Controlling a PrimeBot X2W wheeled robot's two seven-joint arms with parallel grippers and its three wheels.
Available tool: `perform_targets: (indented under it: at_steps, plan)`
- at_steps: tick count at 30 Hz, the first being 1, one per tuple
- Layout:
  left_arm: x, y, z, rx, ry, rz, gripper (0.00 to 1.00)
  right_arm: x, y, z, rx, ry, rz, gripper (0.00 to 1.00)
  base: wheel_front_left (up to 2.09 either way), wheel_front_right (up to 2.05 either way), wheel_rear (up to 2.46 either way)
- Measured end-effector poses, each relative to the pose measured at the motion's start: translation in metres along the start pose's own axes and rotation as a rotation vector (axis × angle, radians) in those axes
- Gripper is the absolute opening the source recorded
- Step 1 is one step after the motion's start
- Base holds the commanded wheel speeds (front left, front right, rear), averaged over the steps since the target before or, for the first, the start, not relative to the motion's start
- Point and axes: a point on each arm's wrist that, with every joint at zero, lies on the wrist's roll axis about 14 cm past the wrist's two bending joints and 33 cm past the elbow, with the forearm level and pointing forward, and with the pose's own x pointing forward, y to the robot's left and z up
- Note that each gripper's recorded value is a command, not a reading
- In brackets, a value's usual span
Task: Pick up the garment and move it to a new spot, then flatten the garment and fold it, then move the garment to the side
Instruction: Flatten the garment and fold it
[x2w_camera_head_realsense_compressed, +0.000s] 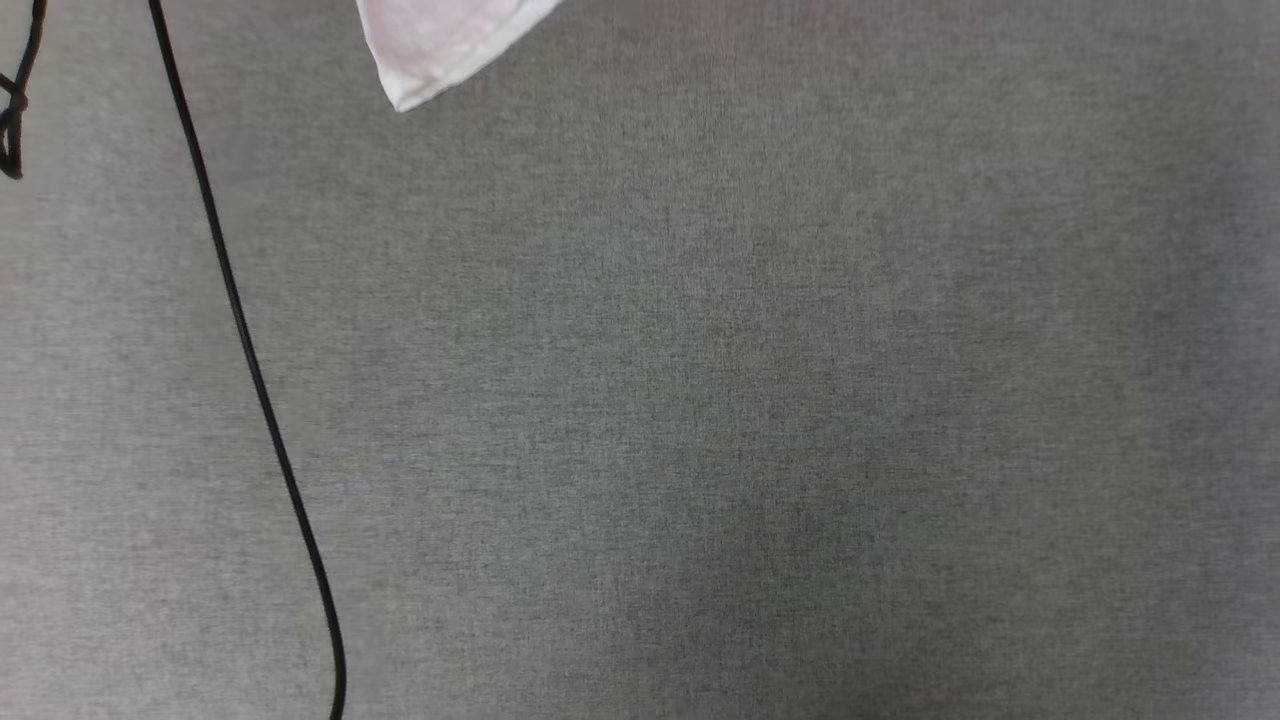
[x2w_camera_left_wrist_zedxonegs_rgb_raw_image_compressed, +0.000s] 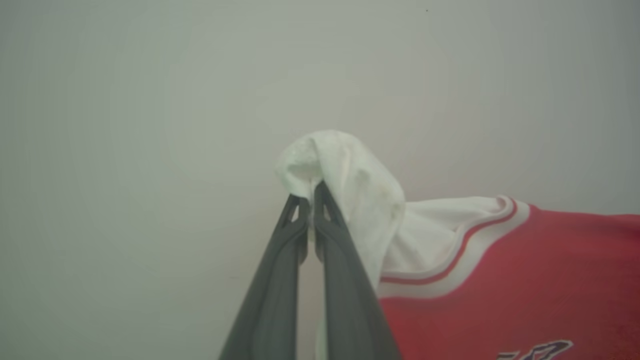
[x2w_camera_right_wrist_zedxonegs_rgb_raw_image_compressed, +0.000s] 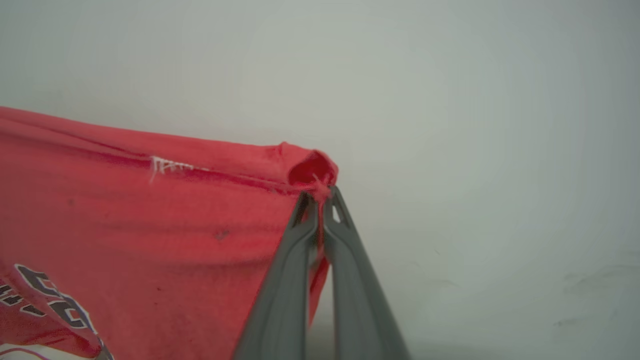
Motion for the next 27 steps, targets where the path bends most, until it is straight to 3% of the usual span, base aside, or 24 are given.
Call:
perform_targets:
  at_steps: [6, 11, 18, 27]
  plan:
    - [-0.006, 0.007, -0.074, -0.048, 0.137, 0.023, 0.0, 0.007, 0.015, -0.075, 0.042, 0.122, 0.028, 0.0, 0.0, 0.0, 0.0]
    - [-0.039, 0.01, -0.132, -0.115, 0.279, 0.058, 0.0, -0.005, 0.03, -0.129, 0.078, 0.228, 0.056, 0.0, 0.0, 0.0, 0.0]
    - [-0.115, -0.019, -0.183, -0.223, 0.473, 0.032, 0.0, -0.062, 0.043, -0.193, 0.105, 0.401, 0.086, 0.0, 0.0, 0.0, 0.0]
    - [-0.225, -0.023, -0.19, -0.279, 0.604, 0.05, 0.0, -0.152, 0.05, -0.217, 0.153, 0.516, 0.105, 0.0, 0.0, 0.0, 0.0]
